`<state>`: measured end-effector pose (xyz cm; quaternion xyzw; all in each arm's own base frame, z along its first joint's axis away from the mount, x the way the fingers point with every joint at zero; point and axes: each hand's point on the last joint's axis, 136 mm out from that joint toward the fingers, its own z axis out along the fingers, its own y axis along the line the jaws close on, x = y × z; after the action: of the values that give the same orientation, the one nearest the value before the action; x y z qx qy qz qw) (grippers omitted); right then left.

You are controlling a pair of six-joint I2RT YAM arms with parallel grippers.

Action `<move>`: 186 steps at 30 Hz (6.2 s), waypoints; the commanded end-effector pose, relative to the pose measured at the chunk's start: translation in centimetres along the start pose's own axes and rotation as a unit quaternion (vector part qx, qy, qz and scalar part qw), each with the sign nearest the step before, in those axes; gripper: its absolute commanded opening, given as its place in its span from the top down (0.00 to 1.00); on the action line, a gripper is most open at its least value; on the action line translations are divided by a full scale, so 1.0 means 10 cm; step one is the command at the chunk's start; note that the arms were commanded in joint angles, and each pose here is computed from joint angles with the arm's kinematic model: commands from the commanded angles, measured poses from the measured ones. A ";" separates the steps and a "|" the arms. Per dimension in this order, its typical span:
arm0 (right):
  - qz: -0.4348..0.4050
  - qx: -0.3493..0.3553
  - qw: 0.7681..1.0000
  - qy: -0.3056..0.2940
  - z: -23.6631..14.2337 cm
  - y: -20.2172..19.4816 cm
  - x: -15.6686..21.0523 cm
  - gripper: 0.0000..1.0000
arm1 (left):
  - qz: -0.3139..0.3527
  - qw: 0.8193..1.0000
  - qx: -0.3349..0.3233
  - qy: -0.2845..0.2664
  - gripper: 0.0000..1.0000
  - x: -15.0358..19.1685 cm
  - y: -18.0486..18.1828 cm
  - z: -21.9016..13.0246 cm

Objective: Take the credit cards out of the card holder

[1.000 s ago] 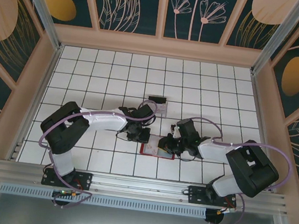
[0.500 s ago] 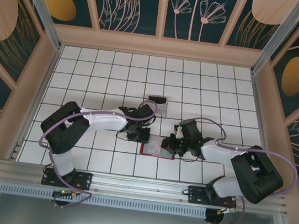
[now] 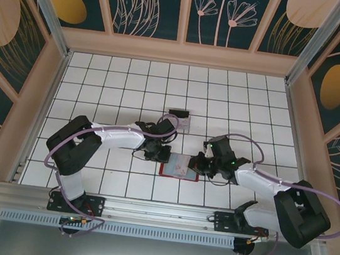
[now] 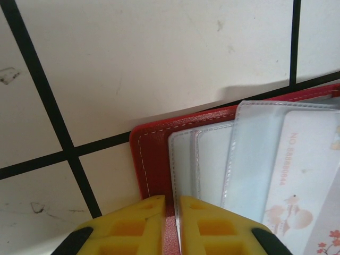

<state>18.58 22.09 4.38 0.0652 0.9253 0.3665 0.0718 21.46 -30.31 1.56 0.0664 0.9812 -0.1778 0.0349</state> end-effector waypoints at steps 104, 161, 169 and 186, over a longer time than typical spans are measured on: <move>-0.770 0.164 0.584 0.199 0.47 0.98 -1.68 0.80 | -0.101 0.984 0.013 -0.145 0.73 -0.04 0.83 -0.70; -0.196 0.231 0.758 -0.578 -1.92 -1.09 -2.41 0.01 | -0.069 0.702 -0.269 -0.656 0.01 -1.19 2.92 -2.46; -0.218 0.233 0.745 -0.585 -1.84 -1.06 -2.33 0.01 | -0.023 0.728 -0.217 -0.650 0.02 -1.29 2.89 -2.23; -0.221 0.230 0.749 -0.581 -1.82 -1.06 -2.34 0.01 | -0.018 0.729 -0.216 -0.650 0.01 -1.30 2.87 -2.22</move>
<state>37.37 -1.64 11.30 0.0753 0.7638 0.0137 0.6409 37.40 2.85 12.85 -0.0992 0.7434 0.0415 0.6601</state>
